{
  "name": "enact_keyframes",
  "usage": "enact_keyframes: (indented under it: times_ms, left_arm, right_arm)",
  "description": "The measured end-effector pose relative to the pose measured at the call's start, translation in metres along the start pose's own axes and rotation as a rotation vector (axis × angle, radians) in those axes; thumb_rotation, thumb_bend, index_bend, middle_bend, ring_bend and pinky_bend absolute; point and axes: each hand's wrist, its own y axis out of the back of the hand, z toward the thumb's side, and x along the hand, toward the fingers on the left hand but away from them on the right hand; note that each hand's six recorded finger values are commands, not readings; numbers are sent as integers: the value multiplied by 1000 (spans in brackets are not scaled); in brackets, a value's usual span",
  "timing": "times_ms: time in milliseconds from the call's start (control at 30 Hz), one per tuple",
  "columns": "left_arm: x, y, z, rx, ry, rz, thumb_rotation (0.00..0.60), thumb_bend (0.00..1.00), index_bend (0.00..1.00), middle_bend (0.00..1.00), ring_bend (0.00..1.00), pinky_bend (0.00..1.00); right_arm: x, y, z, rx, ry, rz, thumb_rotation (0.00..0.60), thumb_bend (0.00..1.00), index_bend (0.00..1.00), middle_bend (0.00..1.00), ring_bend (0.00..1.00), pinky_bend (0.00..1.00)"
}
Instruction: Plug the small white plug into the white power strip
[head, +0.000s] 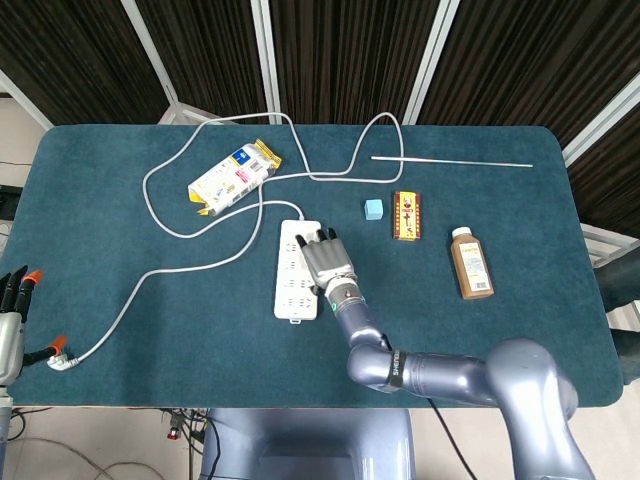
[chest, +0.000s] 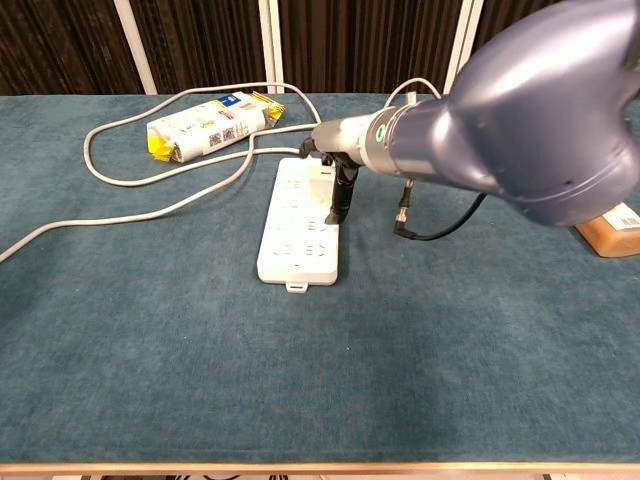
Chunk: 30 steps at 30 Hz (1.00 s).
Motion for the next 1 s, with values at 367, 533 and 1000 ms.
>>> enact_keyframes:
  times_ms: [367, 533, 1000]
  left_arm:
    - [-2, 1, 3, -14, -17, -1, 600, 126, 116, 0, 0, 0]
    - [-7, 5, 4, -25, -25, 13, 600, 126, 116, 0, 0, 0]
    - [-10, 8, 5, -38, -43, 29, 600, 126, 116, 0, 0, 0]
  right_arm:
    - [67, 86, -46, -156, 58, -235, 600, 333, 37, 80, 43, 0]
    - [125, 109, -107, -160, 37, -366, 600, 333, 37, 80, 43, 0]
    - [255, -6, -219, -100, -43, -584, 600, 333, 37, 81, 44, 0]
